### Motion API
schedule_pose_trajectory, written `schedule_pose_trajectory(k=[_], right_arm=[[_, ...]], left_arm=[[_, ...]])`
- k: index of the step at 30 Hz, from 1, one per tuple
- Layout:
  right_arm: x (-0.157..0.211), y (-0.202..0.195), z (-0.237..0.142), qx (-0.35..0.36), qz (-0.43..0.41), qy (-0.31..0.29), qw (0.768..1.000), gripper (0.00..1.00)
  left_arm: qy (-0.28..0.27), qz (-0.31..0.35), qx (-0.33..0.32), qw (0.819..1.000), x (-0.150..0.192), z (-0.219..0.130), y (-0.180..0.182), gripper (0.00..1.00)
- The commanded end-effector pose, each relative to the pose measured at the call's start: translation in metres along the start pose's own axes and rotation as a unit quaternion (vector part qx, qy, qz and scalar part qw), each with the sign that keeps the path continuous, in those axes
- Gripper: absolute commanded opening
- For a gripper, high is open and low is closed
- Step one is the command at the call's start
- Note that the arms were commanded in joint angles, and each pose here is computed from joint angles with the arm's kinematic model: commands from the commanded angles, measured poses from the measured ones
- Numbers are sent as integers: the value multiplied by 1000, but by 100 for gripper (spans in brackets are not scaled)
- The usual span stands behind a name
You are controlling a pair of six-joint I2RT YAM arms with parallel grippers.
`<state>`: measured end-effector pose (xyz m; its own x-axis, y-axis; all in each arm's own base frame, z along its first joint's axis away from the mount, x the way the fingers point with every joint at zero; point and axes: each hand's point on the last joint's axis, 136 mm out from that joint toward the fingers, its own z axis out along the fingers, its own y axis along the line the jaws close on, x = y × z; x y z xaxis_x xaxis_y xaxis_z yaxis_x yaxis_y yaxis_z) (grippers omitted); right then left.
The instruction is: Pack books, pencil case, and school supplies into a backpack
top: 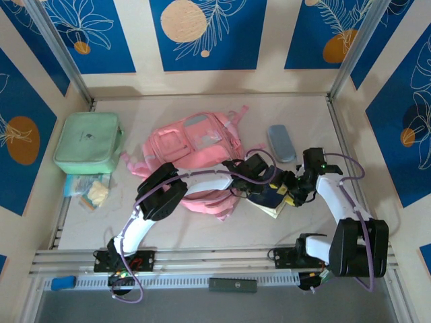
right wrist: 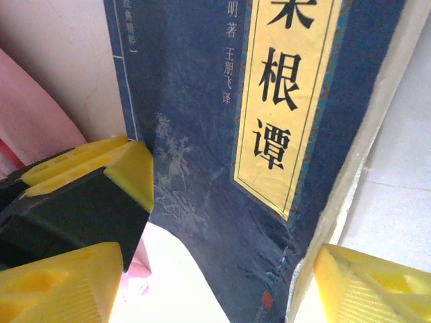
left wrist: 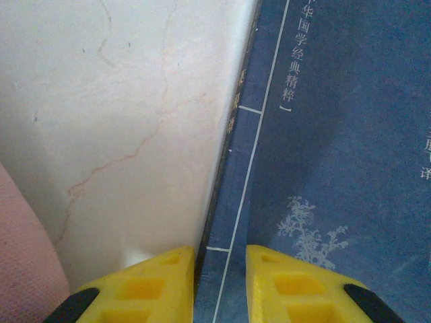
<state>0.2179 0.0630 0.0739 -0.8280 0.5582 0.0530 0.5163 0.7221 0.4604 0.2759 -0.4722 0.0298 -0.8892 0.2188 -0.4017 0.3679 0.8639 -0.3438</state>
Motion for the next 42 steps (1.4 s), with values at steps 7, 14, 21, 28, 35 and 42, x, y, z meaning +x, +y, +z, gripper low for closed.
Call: schedule_pose_trajectory(k=[7,14,21,28,35,42], right_arm=[[-1,7,3,-33,-1,5,999,46],[-3,2,6,-32,5,11,999,28],[3,-4,4,-29,18,18,999,12],[0,11,-10,-67,18,8,998,0],[-7,38,-59,-109,-17,-58,992,0],[11,106,-115,-206,-116,-58,970,0]], left_arm=[[36,-2,-37,999,24,10,25,25],[35,-3,-33,999,23,9,23,25],[29,-2,-27,999,19,6,19,25],[1,-2,21,1000,-14,-26,-5,43],[-76,-25,122,989,-60,-113,-16,62],[-128,-56,172,975,-72,-192,23,74]])
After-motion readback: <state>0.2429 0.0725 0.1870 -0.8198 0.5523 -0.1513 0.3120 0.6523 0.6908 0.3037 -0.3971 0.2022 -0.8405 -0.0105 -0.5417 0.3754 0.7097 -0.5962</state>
